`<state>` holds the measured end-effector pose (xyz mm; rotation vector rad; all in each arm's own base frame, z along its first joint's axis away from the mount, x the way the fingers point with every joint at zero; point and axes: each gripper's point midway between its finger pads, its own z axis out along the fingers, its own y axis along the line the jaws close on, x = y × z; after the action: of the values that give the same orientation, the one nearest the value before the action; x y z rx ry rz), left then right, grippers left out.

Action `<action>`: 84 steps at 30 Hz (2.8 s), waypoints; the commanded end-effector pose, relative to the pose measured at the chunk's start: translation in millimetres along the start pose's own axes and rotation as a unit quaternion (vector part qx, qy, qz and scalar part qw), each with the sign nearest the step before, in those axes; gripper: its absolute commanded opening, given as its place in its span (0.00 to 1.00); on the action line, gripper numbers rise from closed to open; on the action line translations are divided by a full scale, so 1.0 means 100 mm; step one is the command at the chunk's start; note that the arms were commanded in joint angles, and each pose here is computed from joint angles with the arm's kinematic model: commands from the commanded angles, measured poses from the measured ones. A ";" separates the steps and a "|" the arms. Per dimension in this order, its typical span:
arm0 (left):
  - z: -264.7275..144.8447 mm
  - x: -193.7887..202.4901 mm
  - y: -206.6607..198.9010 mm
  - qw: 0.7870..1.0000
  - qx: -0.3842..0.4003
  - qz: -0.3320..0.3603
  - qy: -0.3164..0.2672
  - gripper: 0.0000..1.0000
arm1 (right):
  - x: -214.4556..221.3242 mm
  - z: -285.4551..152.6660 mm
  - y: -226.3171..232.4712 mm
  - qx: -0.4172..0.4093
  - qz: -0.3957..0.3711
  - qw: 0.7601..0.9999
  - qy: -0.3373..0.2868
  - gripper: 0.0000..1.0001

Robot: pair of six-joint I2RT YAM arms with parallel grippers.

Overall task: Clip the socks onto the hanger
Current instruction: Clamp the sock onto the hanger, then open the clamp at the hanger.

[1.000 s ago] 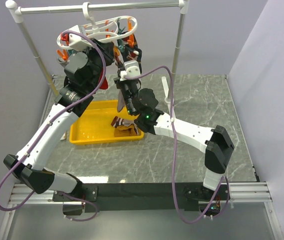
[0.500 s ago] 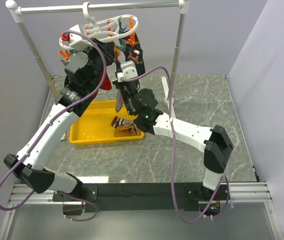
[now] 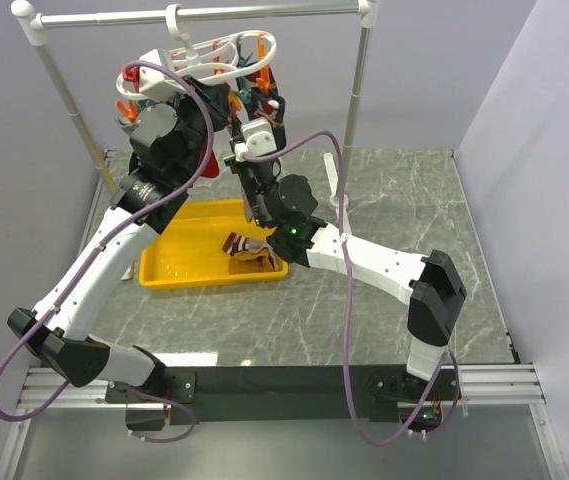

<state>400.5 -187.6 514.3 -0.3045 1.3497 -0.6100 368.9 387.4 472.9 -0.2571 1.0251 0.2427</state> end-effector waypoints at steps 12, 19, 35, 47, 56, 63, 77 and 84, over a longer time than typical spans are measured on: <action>-0.11 -0.37 -0.14 0.999 0.013 -0.026 -0.042 0.60 | -0.16 0.01 0.00 0.004 0.035 0.999 -0.023 0.00; -0.16 -0.37 -0.10 0.999 0.004 -0.032 -0.035 0.73 | -0.10 -0.04 0.06 -0.012 0.037 0.999 -0.010 0.00; -0.34 -0.34 0.04 0.999 -0.016 -0.040 0.021 0.77 | -0.06 -0.17 0.38 -0.110 0.057 0.992 0.008 0.09; -0.39 -0.35 0.01 0.997 0.058 -0.024 0.033 0.69 | -0.34 -0.32 0.13 -0.131 0.072 0.988 0.045 0.67; -0.26 -0.20 -0.04 0.994 0.073 -0.037 0.066 0.68 | -0.18 -0.30 -0.04 -0.100 0.076 0.990 0.056 0.62; -0.20 -0.16 0.00 0.995 0.063 -0.043 0.065 0.68 | -0.26 -0.32 -0.25 -0.095 0.116 0.987 0.054 0.54; 0.00 -0.02 -0.11 0.990 0.077 -0.086 0.080 0.63 | -0.11 -0.36 -0.36 -0.084 0.094 0.990 0.061 0.48; 0.11 0.06 -0.15 0.989 0.089 -0.086 0.081 0.52 | -0.10 -0.27 -0.33 -0.087 0.108 0.989 0.050 0.47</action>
<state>413.2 -202.6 484.1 -0.2638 1.5238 -0.8572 352.3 351.7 447.2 -0.3709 1.2000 0.4785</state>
